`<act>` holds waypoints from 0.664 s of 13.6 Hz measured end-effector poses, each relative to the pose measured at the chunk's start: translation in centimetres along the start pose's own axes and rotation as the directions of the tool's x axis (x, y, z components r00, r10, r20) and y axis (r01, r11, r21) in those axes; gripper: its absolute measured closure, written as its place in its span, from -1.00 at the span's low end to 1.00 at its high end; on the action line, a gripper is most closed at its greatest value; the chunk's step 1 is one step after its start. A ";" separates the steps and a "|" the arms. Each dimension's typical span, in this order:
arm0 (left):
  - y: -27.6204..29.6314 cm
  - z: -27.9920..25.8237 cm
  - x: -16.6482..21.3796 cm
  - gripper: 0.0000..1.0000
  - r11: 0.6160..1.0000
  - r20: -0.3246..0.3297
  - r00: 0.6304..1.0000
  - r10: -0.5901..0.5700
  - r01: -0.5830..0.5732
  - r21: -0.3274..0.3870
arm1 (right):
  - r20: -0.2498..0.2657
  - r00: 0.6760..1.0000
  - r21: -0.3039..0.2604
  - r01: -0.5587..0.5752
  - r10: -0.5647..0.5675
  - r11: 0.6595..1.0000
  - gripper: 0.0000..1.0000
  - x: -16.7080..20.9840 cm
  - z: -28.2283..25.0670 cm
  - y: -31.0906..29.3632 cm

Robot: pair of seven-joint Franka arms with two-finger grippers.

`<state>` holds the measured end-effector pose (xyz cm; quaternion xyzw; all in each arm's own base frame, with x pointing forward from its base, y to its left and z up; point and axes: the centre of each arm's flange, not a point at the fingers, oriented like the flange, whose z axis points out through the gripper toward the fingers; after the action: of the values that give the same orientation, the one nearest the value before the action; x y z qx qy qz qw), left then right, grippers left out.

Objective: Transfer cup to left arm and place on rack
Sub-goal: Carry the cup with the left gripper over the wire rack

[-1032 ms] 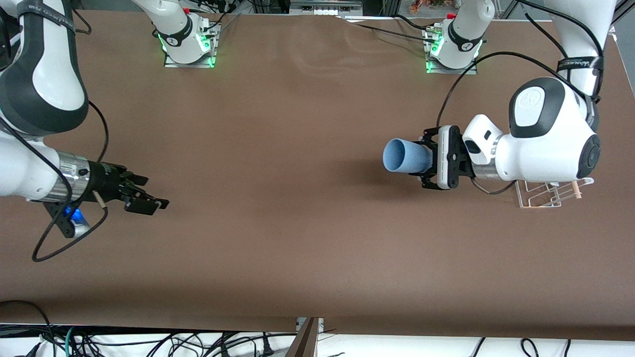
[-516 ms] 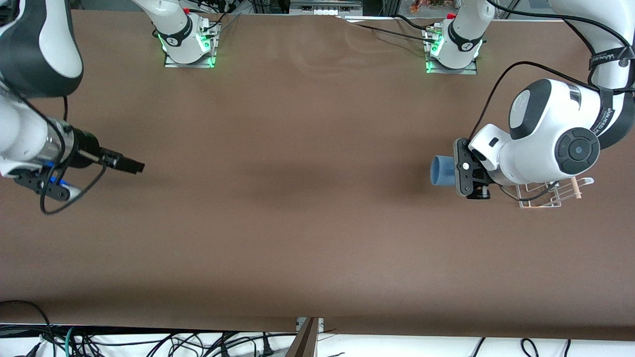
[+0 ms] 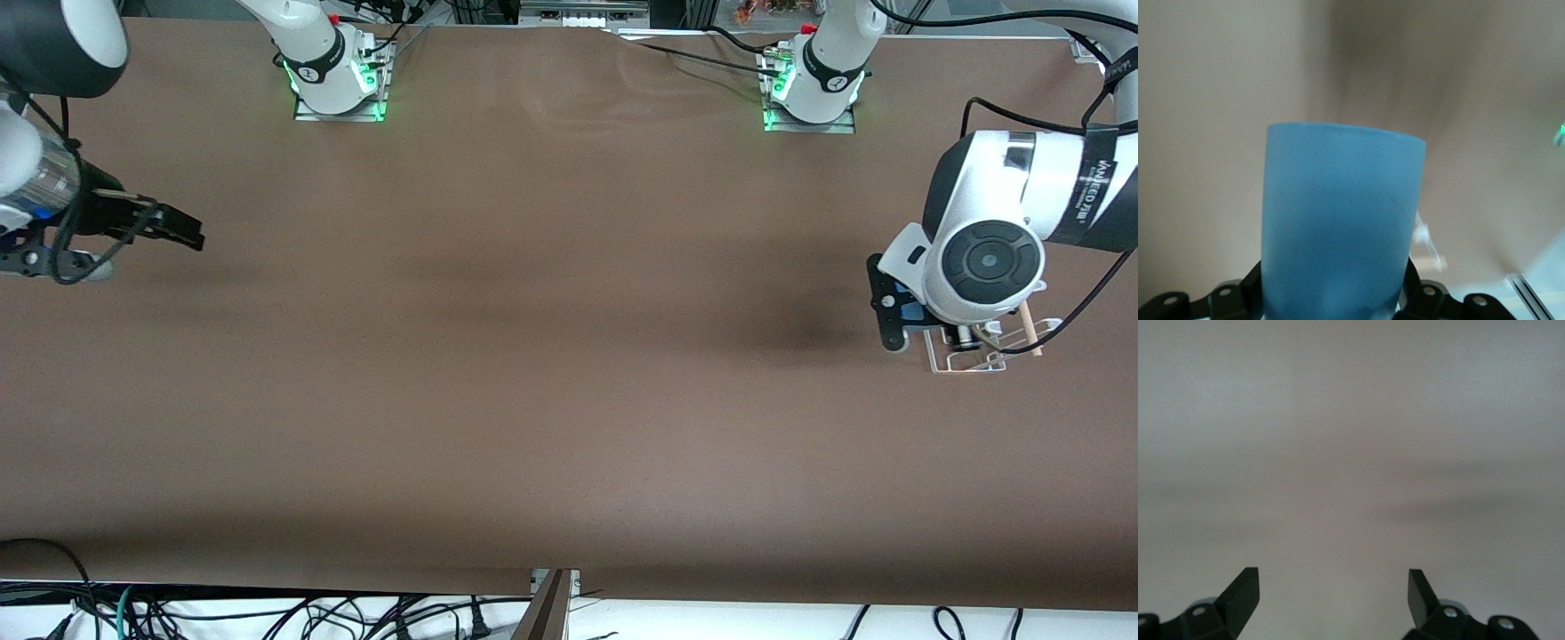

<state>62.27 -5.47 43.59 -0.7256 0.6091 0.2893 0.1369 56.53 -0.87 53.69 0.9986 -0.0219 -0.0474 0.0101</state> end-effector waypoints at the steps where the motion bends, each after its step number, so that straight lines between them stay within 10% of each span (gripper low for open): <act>1: 0.3 0.8 -0.3 -0.49 0.998 0.071 0.996 -0.055 0.057 -0.029 | -0.001 1.000 0.001 0.021 -0.021 1.000 -0.98 0.0 0.1 0.9; 4: 0.9 4.1 -0.2 -0.49 0.982 0.277 0.948 -0.153 0.179 -0.069 | -0.018 0.999 0.000 0.048 -0.048 0.999 -0.98 0.2 0.0 1.3; 9: 3.3 10.0 2.1 -0.49 0.973 0.607 0.771 -0.193 0.230 0.018 | -0.019 0.998 -0.008 0.065 -0.065 0.998 -0.98 0.3 0.0 0.9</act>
<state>56.77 -2.37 34.84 -0.6626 0.4392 0.5060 0.3349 56.75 -1.80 53.73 0.9991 0.0108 -0.0382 0.0125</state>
